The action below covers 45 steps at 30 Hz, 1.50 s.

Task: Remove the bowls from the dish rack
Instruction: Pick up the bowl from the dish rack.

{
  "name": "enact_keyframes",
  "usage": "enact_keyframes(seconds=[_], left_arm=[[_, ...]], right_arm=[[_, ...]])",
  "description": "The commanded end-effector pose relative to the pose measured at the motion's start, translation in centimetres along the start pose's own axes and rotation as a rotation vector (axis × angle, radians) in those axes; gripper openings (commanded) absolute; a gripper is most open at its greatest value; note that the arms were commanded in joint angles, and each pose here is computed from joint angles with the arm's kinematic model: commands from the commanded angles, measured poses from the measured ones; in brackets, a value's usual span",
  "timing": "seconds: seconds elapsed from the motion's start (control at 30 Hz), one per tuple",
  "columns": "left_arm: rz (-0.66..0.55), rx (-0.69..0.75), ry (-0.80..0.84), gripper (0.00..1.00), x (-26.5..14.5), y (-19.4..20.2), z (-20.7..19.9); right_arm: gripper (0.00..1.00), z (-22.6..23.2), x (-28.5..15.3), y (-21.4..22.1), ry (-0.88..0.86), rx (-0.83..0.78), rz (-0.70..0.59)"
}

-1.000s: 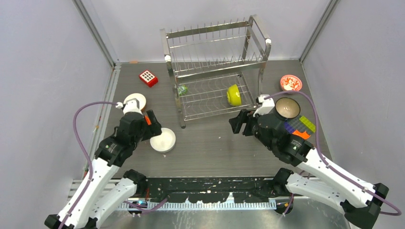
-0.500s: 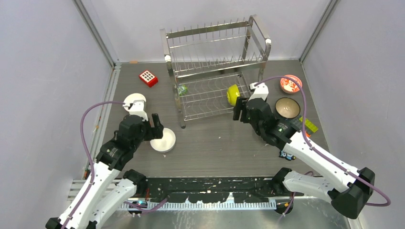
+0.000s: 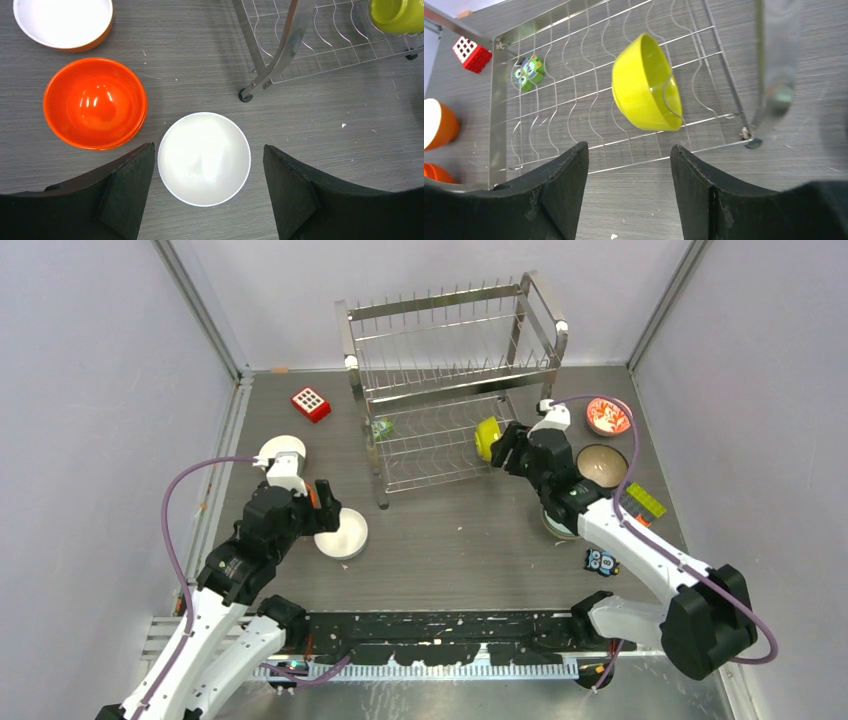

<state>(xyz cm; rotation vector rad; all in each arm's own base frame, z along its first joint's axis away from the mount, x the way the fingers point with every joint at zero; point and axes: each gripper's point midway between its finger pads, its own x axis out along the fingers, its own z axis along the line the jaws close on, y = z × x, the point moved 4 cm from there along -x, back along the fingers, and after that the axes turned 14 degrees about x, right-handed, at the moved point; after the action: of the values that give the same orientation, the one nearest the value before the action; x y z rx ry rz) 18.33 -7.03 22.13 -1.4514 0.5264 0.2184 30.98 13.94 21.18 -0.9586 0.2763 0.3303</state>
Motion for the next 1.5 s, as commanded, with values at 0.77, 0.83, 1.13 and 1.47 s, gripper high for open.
enact_keyframes(seconds=[0.77,0.83,1.13,1.47], left_arm=[[-0.031,0.03,-0.005,0.8,0.5,-0.7,0.0],[-0.03,0.031,-0.006,0.8,0.5,-0.7,0.0],[-0.03,0.032,-0.01,0.8,0.5,-0.6,0.0],[-0.032,0.032,-0.006,0.8,0.5,-0.7,0.0]], right_arm=[[0.64,0.6,5.2,-0.2,-0.236,-0.021,-0.063],[0.64,0.6,5.4,-0.2,-0.245,-0.018,-0.06],[0.6,0.2,5.9,0.1,-0.256,0.004,-0.064],[0.57,-0.6,6.5,0.5,-0.245,0.028,-0.061]])
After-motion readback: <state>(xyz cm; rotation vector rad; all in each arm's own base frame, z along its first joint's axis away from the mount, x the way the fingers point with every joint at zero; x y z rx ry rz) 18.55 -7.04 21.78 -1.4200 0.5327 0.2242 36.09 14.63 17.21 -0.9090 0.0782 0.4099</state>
